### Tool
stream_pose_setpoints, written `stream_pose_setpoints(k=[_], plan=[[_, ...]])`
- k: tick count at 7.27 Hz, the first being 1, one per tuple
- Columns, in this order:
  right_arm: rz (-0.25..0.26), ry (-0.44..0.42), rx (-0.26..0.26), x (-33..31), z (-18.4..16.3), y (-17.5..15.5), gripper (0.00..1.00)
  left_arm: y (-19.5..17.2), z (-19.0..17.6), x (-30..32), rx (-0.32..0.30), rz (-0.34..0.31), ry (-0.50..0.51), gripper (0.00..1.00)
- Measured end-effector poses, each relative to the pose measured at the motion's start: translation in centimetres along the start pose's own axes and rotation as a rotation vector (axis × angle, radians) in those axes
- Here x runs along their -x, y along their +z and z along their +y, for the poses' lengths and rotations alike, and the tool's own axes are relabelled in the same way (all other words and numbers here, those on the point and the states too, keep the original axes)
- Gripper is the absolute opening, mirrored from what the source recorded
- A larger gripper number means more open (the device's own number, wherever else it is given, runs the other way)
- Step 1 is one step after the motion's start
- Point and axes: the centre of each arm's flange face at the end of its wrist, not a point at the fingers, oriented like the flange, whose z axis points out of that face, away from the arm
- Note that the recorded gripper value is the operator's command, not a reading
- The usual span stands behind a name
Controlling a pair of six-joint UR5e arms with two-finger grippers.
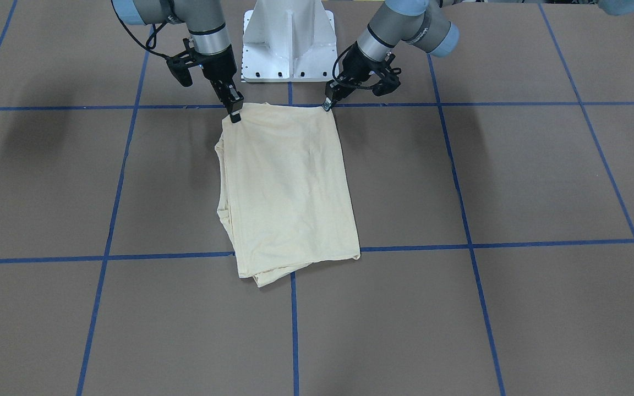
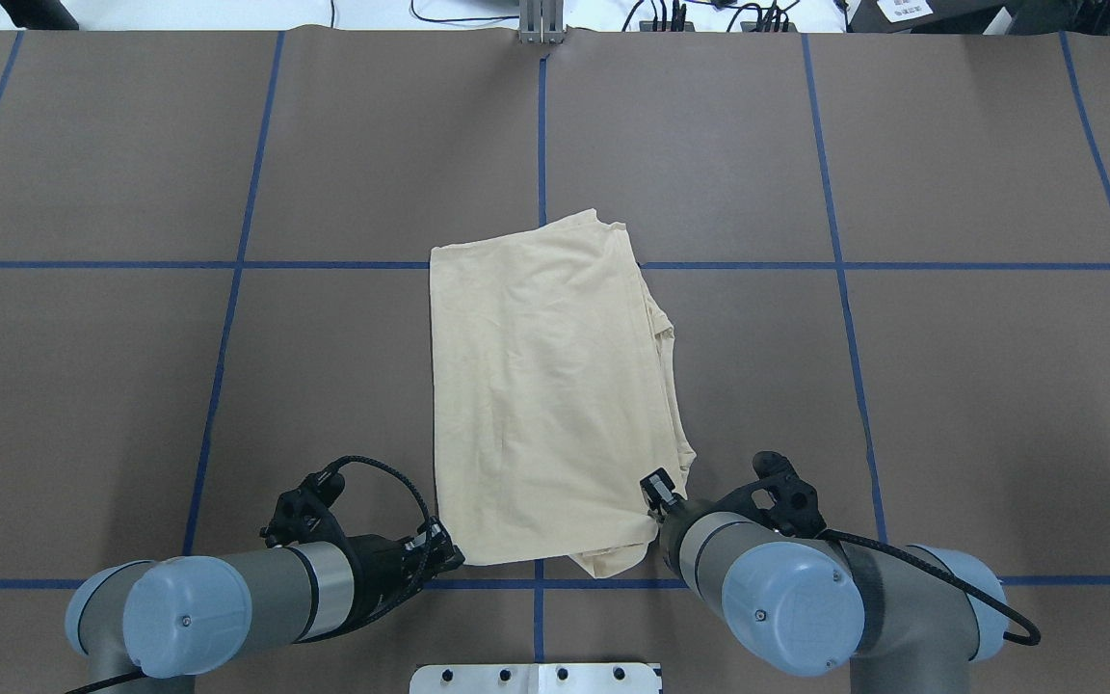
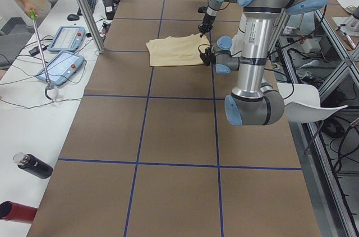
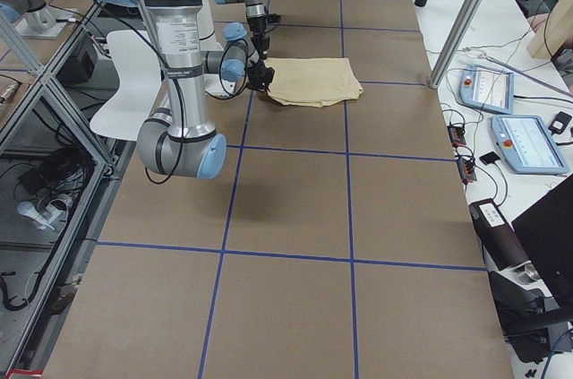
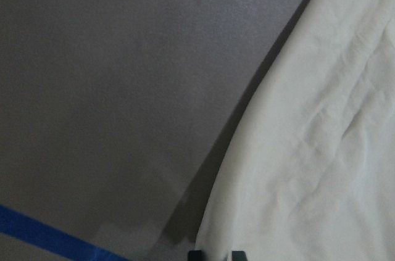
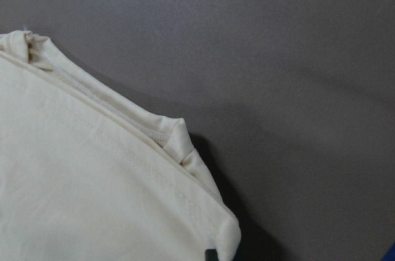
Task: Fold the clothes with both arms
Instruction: 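Grasp both near corners of the shirt with the left and right grippers, then lift the near edge with both grippers and fold it over toward the far edge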
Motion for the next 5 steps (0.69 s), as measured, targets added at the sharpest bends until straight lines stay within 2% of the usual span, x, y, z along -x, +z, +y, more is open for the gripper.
stream_pose_setpoints(k=[2,3,4,5], plan=[[-0.003,0.002,0.003,0.1,0.0,-0.2,0.0,-1.0,0.3,-0.6,0.011,0.017,-0.002,0.0],[-0.01,0.01,0.015,0.1,-0.4,-1.7,0.0,-3.2,1.0,-2.0,0.029,0.044,-0.004,0.0],[-0.02,0.02,0.031,0.1,-1.1,-4.5,0.0,-6.2,2.1,-3.8,0.046,0.059,-0.003,0.0],[-0.036,0.031,0.038,1.3,-1.5,-7.0,0.0,-9.2,2.8,-6.0,0.05,0.05,0.004,0.0]])
